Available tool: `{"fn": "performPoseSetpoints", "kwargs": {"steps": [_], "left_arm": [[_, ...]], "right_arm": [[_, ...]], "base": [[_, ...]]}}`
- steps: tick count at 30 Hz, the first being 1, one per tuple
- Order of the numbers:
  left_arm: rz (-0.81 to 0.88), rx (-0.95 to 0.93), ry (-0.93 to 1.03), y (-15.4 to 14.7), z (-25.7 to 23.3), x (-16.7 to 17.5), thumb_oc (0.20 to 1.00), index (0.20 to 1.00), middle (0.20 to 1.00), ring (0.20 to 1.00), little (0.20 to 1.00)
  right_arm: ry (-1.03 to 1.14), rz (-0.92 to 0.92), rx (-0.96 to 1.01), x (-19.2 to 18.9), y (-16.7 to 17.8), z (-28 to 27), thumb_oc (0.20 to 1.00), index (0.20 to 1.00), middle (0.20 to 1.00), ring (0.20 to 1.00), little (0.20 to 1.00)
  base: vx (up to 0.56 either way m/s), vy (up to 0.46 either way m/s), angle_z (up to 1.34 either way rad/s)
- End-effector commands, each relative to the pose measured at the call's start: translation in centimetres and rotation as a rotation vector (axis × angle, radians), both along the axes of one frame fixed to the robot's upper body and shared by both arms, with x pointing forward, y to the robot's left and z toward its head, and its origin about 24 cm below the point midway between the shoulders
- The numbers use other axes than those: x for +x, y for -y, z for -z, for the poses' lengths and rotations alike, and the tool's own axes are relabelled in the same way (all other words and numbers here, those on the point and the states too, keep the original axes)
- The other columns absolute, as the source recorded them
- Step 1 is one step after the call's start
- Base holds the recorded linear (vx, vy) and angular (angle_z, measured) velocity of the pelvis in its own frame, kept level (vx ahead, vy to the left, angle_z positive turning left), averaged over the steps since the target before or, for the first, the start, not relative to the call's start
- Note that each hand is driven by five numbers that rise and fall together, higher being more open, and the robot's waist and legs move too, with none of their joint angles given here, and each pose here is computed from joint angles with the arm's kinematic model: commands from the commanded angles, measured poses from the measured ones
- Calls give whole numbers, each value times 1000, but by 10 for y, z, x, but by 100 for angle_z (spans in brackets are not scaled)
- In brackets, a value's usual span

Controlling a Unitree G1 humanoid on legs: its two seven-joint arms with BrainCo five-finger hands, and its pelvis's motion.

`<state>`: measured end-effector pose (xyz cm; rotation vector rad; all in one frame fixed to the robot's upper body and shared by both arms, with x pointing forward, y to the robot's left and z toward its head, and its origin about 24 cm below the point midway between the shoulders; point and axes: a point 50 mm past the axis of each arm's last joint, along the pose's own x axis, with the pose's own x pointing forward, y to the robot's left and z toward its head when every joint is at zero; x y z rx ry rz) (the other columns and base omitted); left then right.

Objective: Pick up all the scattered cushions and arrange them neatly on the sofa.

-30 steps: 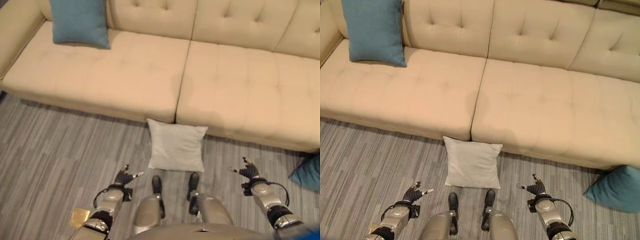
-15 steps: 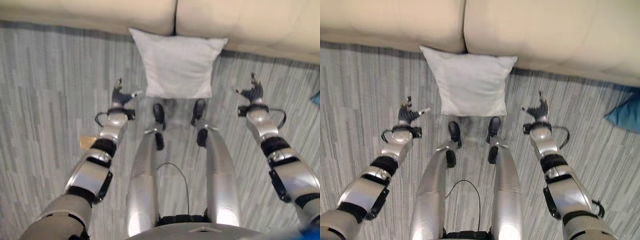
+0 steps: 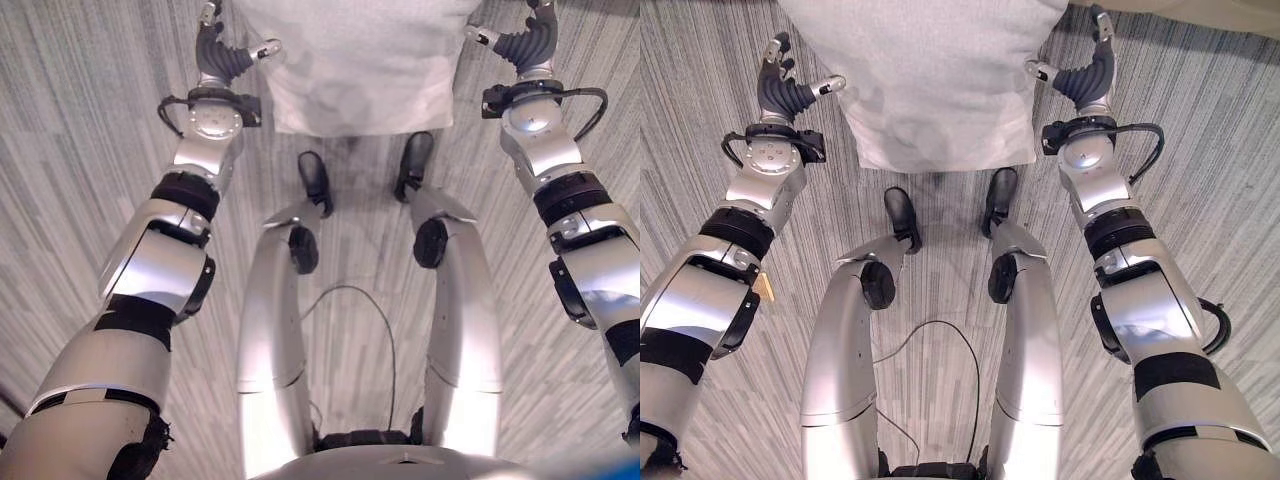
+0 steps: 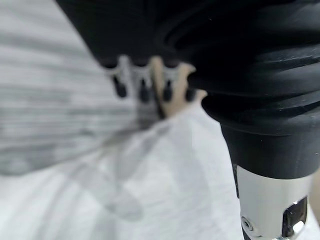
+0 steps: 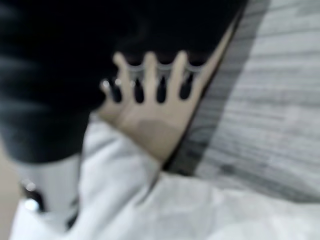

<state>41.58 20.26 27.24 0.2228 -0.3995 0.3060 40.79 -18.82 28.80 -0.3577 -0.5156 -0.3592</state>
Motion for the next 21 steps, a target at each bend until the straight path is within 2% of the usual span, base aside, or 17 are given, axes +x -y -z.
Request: {"fn": "performPoseSetpoints", "kwargs": {"steps": [1,8,21], "left_arm": [[-90,-46,-105,-28,50,-5,1000,1000,1000,1000,1000],[-95,-28,-47,-23,28,-4,1000,1000,1000,1000,1000],[-126,-24,-89,-20,16,2,1000,1000,1000,1000,1000]], "right_arm": [[-99,9,-3,1,1,48,1000,1000,1000,1000,1000],[-31,6,-46,0,-4,23,1000,1000,1000,1000,1000],[-50,23,-49,4,-3,11,1000,1000,1000,1000,1000]], "base": [[44,-25,-9],[25,-27,-6],[13,-19,-2]]}}
